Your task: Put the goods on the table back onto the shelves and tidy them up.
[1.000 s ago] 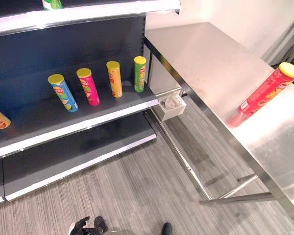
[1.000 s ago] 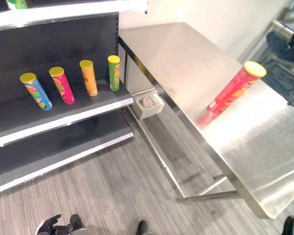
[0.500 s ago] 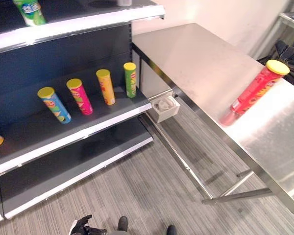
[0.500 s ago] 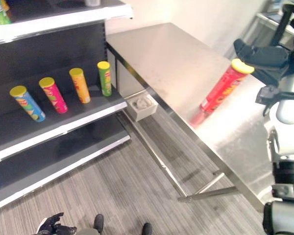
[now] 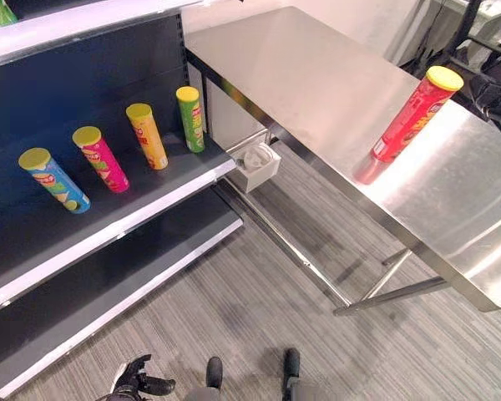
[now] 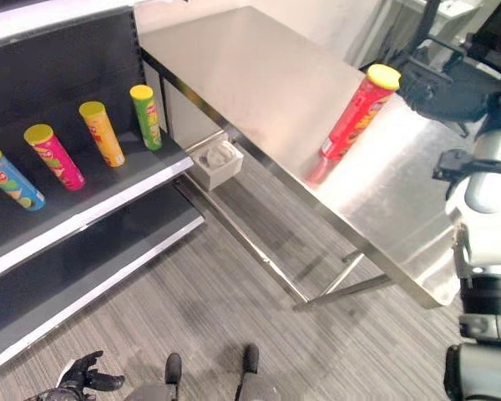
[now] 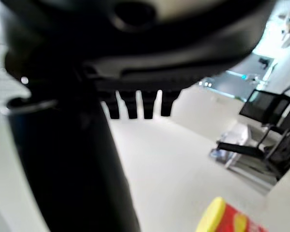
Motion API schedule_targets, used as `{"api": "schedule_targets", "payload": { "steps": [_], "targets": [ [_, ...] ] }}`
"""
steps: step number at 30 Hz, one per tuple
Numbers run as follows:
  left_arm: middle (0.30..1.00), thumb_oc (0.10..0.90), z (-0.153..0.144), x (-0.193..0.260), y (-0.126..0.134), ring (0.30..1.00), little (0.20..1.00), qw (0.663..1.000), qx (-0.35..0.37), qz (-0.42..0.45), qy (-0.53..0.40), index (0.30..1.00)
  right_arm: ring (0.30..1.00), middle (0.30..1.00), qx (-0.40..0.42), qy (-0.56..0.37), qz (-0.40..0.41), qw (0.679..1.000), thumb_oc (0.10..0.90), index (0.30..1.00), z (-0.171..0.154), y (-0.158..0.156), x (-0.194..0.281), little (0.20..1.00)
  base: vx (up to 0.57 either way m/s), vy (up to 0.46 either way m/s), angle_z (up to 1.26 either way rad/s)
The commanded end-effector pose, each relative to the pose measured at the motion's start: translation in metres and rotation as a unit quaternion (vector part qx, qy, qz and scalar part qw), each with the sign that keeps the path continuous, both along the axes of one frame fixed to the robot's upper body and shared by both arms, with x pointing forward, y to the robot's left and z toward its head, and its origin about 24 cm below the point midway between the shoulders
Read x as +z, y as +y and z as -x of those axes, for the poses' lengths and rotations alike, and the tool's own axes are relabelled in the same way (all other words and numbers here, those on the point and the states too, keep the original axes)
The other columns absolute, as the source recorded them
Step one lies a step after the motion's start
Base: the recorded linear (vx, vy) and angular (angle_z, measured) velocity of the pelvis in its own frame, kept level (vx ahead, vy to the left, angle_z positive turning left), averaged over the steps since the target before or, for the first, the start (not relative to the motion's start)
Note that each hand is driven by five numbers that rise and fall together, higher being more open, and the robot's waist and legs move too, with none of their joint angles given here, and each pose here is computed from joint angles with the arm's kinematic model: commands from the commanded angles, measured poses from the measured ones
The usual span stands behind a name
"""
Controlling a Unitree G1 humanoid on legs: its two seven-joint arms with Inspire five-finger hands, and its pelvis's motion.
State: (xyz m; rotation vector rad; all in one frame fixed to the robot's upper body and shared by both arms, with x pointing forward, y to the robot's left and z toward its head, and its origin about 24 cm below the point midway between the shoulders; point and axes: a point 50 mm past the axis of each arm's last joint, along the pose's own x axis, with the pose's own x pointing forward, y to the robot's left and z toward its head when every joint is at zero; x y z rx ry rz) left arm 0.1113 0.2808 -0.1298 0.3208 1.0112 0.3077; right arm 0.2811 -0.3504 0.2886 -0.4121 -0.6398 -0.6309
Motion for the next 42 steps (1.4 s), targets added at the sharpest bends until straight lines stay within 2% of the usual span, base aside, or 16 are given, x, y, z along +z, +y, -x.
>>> {"api": "schedule_targets", "payload": {
  "steps": [1,12,30,42],
  "targets": [
    [0.900,0.800,0.010,0.003,0.008,0.900,0.900,1.000,-0.006,-0.024,0.000,0.900,0.900,0.900,-0.024,-0.115,0.065,0.991,0.800,0.900,0.031,-0.002,0.070,0.900,0.22,-0.242,0.86],
    [0.900,0.800,0.018,-0.004,-0.004,0.900,0.900,1.000,-0.013,-0.003,0.015,0.900,0.900,0.900,-0.008,-0.068,0.029,0.997,0.800,0.900,0.019,-0.014,0.052,0.900,0.08,-0.058,0.20],
    [0.900,0.800,0.026,-0.008,-0.007,0.900,0.900,1.000,-0.007,0.003,0.030,0.900,0.900,0.900,-0.045,0.081,-0.038,0.995,0.800,0.900,-0.010,-0.041,-0.008,0.900,0.00,0.000,0.04],
    [0.900,0.800,0.032,-0.011,-0.011,0.900,0.900,0.999,-0.001,0.011,0.040,0.900,0.900,0.900,-0.027,0.064,-0.123,0.990,0.800,0.900,-0.024,-0.037,-0.026,0.900,0.00,-0.001,0.00]
  ]
}}
